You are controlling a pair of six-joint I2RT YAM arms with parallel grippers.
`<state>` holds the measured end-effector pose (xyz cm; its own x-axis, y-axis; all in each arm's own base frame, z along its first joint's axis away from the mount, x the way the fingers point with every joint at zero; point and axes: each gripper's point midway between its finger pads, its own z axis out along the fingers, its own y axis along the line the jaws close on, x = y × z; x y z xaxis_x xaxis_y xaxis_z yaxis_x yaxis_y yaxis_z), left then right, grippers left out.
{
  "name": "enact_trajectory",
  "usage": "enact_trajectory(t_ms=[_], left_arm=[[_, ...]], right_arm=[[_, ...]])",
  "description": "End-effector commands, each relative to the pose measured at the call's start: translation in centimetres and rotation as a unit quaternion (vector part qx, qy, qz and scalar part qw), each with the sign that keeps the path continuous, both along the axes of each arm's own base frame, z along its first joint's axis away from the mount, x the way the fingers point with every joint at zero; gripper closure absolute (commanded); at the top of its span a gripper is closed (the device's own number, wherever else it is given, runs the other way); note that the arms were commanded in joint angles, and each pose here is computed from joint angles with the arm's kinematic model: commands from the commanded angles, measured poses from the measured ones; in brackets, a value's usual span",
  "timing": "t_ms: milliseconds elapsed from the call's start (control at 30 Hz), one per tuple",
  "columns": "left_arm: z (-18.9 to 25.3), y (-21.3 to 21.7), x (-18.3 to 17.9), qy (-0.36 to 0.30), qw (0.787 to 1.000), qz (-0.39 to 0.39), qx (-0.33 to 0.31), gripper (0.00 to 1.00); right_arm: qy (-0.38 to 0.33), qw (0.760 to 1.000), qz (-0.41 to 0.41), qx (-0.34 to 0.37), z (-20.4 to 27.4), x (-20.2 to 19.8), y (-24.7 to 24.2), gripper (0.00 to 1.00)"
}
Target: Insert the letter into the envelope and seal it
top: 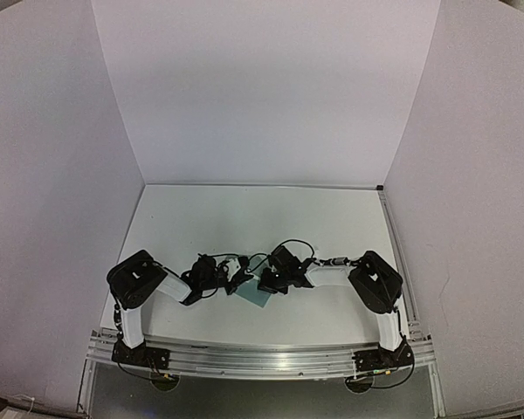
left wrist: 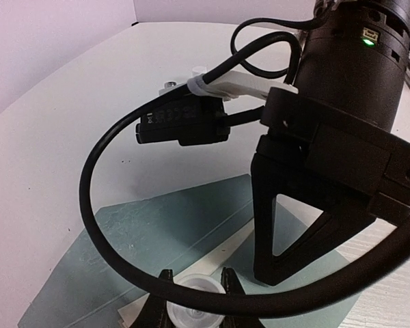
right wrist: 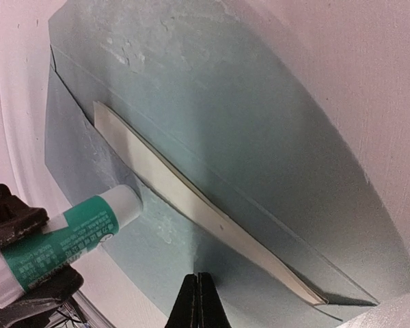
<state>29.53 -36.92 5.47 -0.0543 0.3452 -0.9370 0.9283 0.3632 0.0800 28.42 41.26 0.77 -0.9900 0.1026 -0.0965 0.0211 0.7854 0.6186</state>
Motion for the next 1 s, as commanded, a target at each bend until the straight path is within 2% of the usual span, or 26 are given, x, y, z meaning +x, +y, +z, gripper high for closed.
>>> enact_trajectory(t_ms=[0, 233, 467, 700, 767, 900, 967], left_arm=[[-1.8, 1.0, 0.4, -0.009, 0.999, 0.010, 0.035, 1.00], [-3.0, 4.0, 1.0, -0.017, 0.996, 0.058, 0.069, 1.00], [-2.4, 5.3, 3.0, -0.030, 0.993, 0.089, 0.073, 1.00], [-2.9, 6.5, 2.9, -0.025, 0.992, 0.094, 0.082, 1.00], [-2.0, 6.2, 3.2, -0.030, 0.993, 0.096, 0.067, 1.00], [3.5, 4.8, 4.7, -0.040, 0.993, 0.109, -0.001, 1.00], [6.7, 4.3, 5.4, -0.017, 0.993, 0.114, -0.038, 1.00]], right_arm=[[0.020, 0.999, 0.003, -0.030, -1.7, -0.9, -1.6, 1.00], [0.025, 0.999, 0.001, -0.033, -1.9, -1.1, -1.8, 1.00], [0.027, 0.999, 0.001, -0.031, -1.9, -1.2, -1.7, 1.00], [0.029, 0.999, 0.001, -0.030, -1.9, -1.1, -1.6, 1.00], [0.025, 0.999, 0.008, -0.024, -1.7, -1.0, -1.2, 1.00], [-0.013, 0.998, 0.054, 0.011, 1.3, 0.0, 0.9, 1.00], [-0.040, 0.996, 0.070, 0.038, 3.9, 1.0, 2.1, 0.99]])
